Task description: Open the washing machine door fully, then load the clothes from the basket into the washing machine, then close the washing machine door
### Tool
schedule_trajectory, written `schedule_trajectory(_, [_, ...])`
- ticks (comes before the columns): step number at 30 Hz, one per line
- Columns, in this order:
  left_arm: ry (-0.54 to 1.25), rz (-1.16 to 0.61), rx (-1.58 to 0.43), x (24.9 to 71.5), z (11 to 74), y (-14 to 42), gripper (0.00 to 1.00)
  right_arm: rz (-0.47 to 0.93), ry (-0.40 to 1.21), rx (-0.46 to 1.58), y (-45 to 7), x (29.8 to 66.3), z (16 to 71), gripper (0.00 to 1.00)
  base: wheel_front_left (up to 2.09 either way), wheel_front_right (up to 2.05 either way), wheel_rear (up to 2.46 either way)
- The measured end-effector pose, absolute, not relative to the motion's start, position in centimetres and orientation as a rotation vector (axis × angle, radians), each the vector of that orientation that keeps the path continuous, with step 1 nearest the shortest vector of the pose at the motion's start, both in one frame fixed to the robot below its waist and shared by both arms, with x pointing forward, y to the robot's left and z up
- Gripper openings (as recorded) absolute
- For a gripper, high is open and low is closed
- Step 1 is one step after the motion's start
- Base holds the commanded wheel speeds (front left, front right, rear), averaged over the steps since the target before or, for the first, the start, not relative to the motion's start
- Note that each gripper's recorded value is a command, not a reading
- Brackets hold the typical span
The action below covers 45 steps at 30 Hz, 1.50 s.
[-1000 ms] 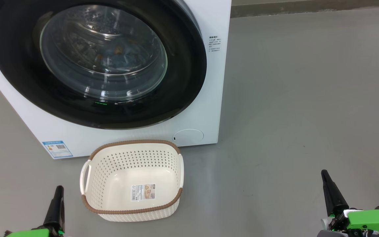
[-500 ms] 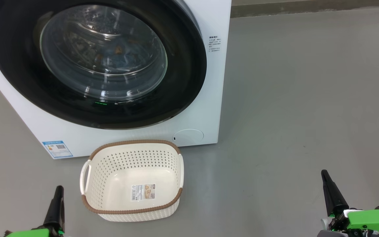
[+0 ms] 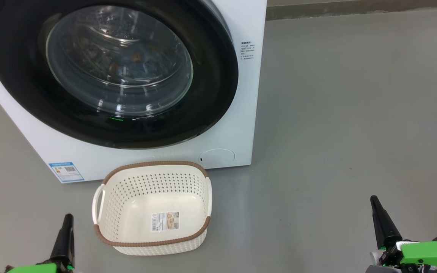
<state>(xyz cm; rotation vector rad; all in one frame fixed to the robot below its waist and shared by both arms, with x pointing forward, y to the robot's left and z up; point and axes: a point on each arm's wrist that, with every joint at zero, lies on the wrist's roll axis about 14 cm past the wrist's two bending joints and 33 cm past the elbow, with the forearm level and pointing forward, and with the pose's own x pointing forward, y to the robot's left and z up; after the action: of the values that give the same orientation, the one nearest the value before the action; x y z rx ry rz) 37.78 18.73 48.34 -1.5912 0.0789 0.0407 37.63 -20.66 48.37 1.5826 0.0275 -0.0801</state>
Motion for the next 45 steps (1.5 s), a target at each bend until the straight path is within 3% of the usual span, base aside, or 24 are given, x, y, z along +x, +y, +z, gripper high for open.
schedule_trajectory(45, [0.079,0.041,-1.593,37.79,48.34,18.70,0.00,-0.080,0.028,1.582,-20.67,37.63,48.36,0.00,0.00,0.00,0.00])
